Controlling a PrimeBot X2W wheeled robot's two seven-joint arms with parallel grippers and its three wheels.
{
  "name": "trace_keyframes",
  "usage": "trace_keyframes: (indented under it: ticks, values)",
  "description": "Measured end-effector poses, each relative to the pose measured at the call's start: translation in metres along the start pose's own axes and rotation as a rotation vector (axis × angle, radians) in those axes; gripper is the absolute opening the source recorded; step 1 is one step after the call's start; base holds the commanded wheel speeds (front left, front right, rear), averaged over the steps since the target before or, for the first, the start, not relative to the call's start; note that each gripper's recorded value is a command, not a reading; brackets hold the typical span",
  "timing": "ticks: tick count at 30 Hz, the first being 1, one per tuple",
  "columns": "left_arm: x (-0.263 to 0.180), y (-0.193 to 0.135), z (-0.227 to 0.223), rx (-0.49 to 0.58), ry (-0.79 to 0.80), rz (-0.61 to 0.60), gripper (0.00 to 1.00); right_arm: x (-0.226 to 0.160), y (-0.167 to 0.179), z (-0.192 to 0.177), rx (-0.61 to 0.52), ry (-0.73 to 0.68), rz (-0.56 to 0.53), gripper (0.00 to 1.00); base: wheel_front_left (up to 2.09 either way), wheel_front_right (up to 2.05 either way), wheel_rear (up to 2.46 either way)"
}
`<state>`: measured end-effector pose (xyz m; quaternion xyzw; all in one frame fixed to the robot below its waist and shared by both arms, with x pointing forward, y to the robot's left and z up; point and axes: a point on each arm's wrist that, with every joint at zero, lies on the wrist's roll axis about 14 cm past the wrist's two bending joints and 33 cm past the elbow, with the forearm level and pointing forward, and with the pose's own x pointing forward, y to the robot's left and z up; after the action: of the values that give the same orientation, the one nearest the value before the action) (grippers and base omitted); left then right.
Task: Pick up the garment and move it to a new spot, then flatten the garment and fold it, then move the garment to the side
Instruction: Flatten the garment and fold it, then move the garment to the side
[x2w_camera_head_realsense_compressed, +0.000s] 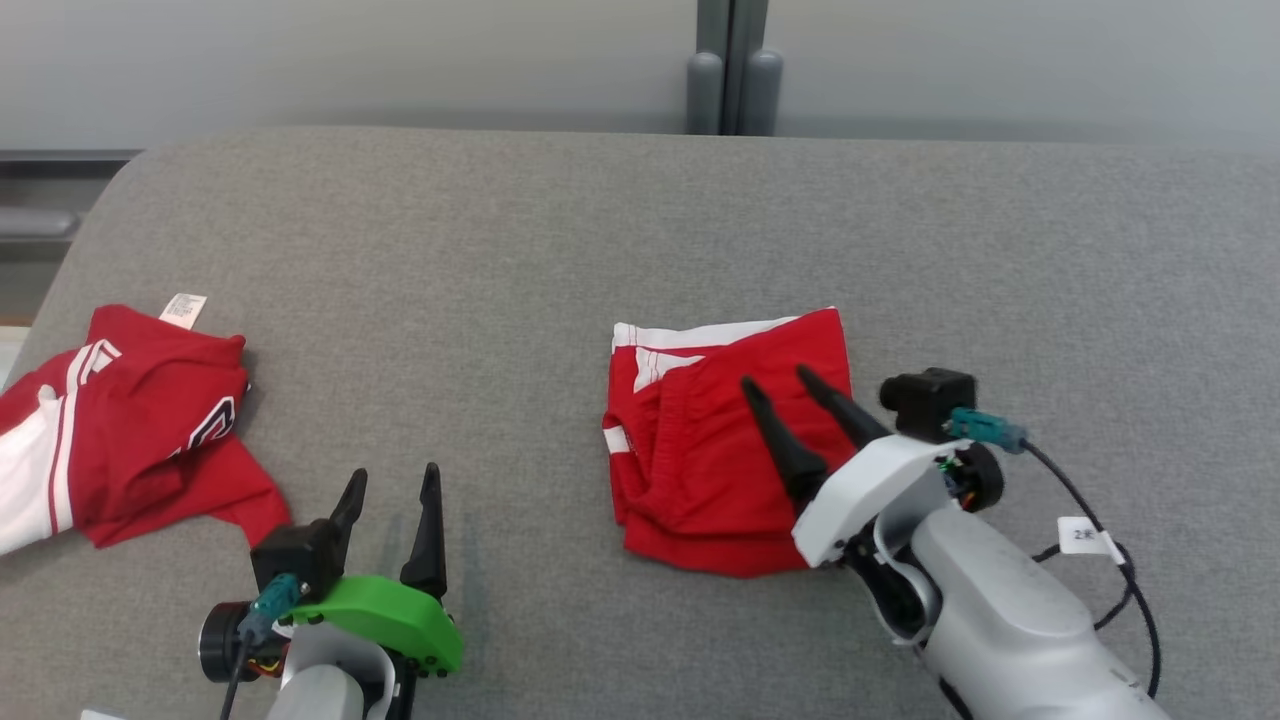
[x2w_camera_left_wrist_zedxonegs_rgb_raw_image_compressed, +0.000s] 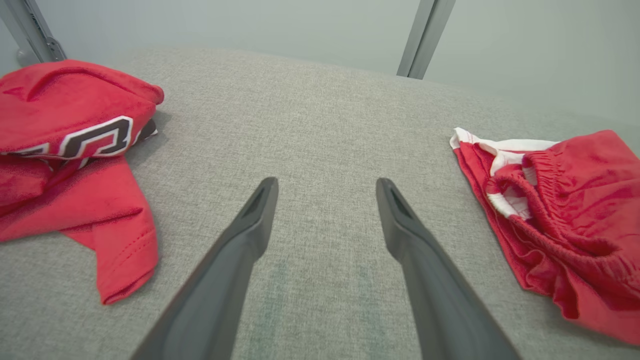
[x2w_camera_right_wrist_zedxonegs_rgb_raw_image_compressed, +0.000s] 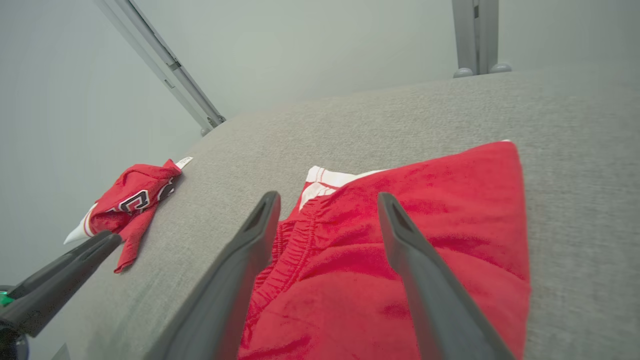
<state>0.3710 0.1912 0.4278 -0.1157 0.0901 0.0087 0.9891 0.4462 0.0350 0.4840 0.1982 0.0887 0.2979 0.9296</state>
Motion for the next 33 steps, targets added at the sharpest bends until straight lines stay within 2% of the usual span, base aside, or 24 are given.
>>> trace_keyframes:
  ticks: [6, 13, 21, 25, 33]
  values:
    - [0.004, -0.012, 0.005, 0.047, -0.018, -0.042, 1.00, -0.039, -0.066, 0.013, -0.146, -0.048, -0.196, 1.00, 0.00, 0.00, 0.00]
    - [0.009, -0.026, 0.021, 0.130, -0.071, -0.090, 1.00, -0.085, -0.111, 0.027, -0.252, -0.088, -0.364, 1.00, 0.00, 0.00, 0.00]
    - [-0.009, -0.025, 0.012, 0.178, -0.059, -0.093, 1.00, -0.122, -0.121, 0.013, -0.310, -0.052, -0.432, 1.00, 0.00, 0.00, 0.00]
    - [-0.020, -0.025, 0.002, 0.165, -0.036, -0.092, 1.00, -0.136, -0.119, 0.004, -0.309, -0.036, -0.444, 1.00, 0.00, 0.00, 0.00]
    - [-0.023, -0.023, 0.002, 0.154, -0.036, -0.082, 1.00, -0.131, -0.110, -0.005, -0.307, -0.015, -0.408, 1.00, 0.00, 0.00, 0.00]
